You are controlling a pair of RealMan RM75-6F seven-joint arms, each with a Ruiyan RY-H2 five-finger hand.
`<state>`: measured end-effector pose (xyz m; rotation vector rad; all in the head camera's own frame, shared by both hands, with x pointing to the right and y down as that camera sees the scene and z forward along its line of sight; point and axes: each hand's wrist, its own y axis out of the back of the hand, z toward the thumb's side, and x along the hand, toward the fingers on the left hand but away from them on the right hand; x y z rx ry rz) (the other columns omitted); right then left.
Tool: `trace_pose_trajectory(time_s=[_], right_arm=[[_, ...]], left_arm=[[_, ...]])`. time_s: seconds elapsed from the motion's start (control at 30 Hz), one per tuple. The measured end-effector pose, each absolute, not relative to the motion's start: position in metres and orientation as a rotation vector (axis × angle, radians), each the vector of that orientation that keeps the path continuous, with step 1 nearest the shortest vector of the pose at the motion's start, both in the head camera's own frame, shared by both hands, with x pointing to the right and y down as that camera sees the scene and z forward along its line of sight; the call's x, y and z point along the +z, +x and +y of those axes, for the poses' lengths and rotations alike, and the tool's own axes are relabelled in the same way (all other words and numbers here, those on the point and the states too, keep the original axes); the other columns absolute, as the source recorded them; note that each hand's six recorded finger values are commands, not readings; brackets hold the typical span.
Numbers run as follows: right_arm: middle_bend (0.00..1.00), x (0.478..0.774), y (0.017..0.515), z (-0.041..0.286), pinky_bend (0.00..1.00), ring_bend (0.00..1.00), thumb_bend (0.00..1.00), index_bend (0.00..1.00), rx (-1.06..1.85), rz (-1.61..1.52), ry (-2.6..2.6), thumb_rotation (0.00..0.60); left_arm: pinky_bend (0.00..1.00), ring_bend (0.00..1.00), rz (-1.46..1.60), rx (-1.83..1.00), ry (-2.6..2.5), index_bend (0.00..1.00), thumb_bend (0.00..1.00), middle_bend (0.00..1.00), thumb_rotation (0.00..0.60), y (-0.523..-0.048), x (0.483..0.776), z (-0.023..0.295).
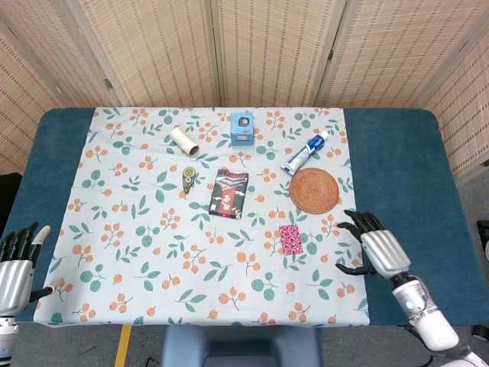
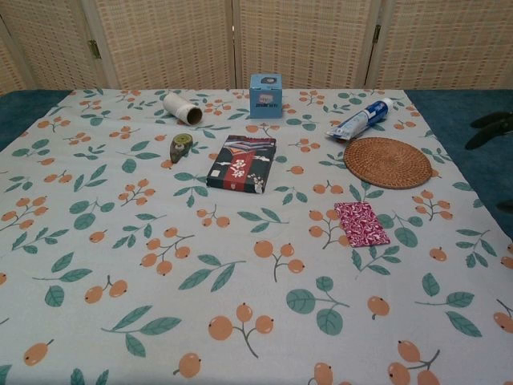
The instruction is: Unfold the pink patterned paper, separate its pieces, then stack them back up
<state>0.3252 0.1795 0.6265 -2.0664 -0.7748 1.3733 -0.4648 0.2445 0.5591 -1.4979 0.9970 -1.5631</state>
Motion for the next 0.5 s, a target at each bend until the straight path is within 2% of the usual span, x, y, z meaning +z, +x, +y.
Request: trace_pose_trajectory(time_s=[0.17, 0.5], right_arm=[[0.07, 0.643, 0.302, 0.174, 0.00, 0.00, 0.23, 0.31, 1.337, -0.771, -2.151, 0.236], [0.07, 0.680, 0.273, 0.170, 0.00, 0.00, 0.23, 0.31, 1.381, -0.649, -2.194, 0.232]], left_arm=[[0.00, 0.08, 1.003, -1.562, -1.500, 0.05, 0.23, 0.02, 0.600, -0.466, 0.558, 0.246], [0.00, 0.09, 1.007, -1.557, -1.504, 0.07, 0.23, 0.02, 0.600, -0.467, 0.558, 0.248]])
